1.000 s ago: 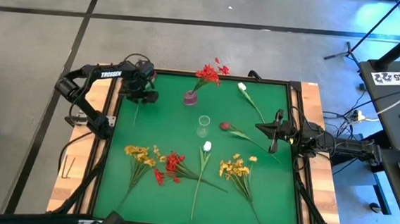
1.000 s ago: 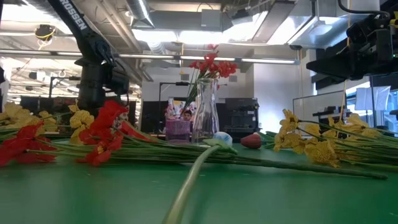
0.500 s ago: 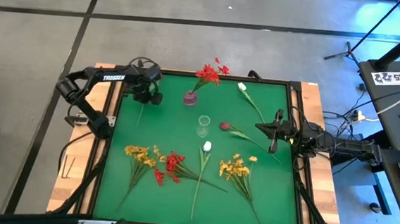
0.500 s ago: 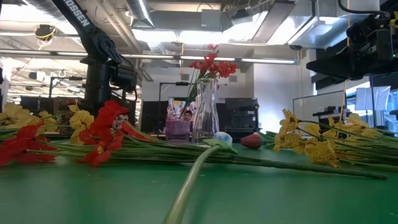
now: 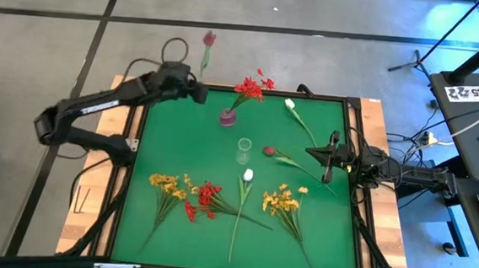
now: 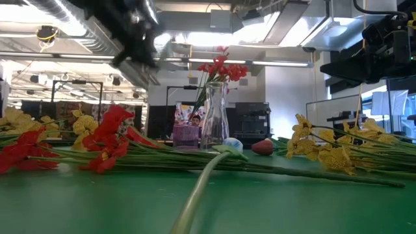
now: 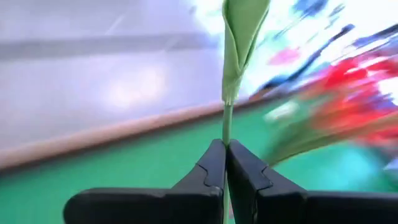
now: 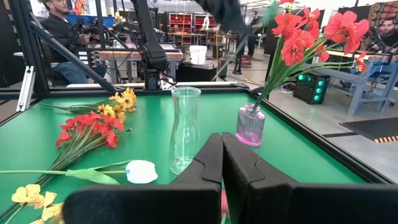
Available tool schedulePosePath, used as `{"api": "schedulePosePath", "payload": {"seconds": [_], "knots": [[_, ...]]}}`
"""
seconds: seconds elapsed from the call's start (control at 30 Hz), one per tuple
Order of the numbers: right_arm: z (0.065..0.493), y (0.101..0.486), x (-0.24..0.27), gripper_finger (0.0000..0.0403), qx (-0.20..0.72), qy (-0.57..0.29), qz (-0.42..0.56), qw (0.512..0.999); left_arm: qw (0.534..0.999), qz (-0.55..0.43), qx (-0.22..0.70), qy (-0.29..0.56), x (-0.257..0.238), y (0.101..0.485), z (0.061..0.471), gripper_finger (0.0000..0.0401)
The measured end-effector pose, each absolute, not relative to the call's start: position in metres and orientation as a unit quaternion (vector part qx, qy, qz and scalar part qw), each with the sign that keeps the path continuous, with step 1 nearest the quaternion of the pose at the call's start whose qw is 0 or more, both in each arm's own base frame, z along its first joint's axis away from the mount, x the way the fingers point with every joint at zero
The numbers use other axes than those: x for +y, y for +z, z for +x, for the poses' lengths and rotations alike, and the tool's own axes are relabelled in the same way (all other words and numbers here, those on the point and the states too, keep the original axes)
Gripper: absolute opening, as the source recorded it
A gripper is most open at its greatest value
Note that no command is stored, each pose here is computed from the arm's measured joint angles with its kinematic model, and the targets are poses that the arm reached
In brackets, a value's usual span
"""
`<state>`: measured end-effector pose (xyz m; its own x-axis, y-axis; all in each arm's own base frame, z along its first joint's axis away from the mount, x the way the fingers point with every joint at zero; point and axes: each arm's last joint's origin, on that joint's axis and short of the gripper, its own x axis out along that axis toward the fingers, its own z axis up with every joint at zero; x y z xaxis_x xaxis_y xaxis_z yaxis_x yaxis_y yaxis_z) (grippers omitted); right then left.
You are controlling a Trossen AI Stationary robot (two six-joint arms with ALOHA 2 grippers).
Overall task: Sort flowers into vase by color
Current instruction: Put the dark red flower into the purple vase
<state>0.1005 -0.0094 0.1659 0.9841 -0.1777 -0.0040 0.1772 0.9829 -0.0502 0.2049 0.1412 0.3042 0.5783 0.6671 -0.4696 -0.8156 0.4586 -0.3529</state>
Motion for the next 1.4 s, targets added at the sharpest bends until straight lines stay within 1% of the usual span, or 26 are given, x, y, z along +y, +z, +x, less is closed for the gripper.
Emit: {"api": "schedulePosePath", "payload": {"seconds": [0.07, 0.13, 0.23, 0.47, 0.67, 0.77, 0.93, 1.17, 1.4], "knots": [[0.100, 0.166, -0.009, 0.0001, 0.004, -0.089, -0.025, 0.996, 0.889, -0.236, 0.064, 0.388, 0.126, 0.313, 0.216, 0.0001], [0.100, 0.166, -0.009, 0.0001, 0.004, -0.089, -0.025, 0.996, 0.919, -0.198, 0.015, 0.342, 0.112, 0.314, 0.227, 0.0000], [0.100, 0.166, -0.009, 0.0001, 0.004, -0.089, -0.025, 0.996, 0.935, -0.159, -0.016, 0.317, 0.098, 0.303, 0.240, 0.0000], [0.100, 0.166, -0.009, 0.0001, 0.004, -0.089, -0.025, 0.996, 0.918, -0.110, 0.028, 0.379, 0.094, 0.265, 0.260, 0.0000], [0.100, 0.166, -0.009, 0.0001, 0.004, -0.089, -0.025, 0.996, 0.920, -0.082, 0.007, 0.384, 0.098, 0.249, 0.281, 0.0000], [0.100, 0.166, -0.009, 0.0001, 0.004, -0.089, -0.025, 0.996, 0.912, -0.062, 0.014, 0.405, 0.101, 0.240, 0.287, 0.0000], [0.100, 0.166, -0.009, 0.0001, 0.004, -0.089, -0.025, 0.996, 0.897, -0.053, 0.021, 0.439, 0.107, 0.235, 0.286, 0.0000], [0.100, 0.166, -0.009, 0.0001, 0.004, -0.089, -0.025, 0.996, 0.892, -0.035, 0.035, 0.449, 0.108, 0.234, 0.285, 0.0000], [0.100, 0.166, -0.009, 0.0001, 0.004, -0.089, -0.025, 0.996, 0.888, -0.040, 0.061, 0.454, 0.112, 0.220, 0.289, 0.0000]]}}
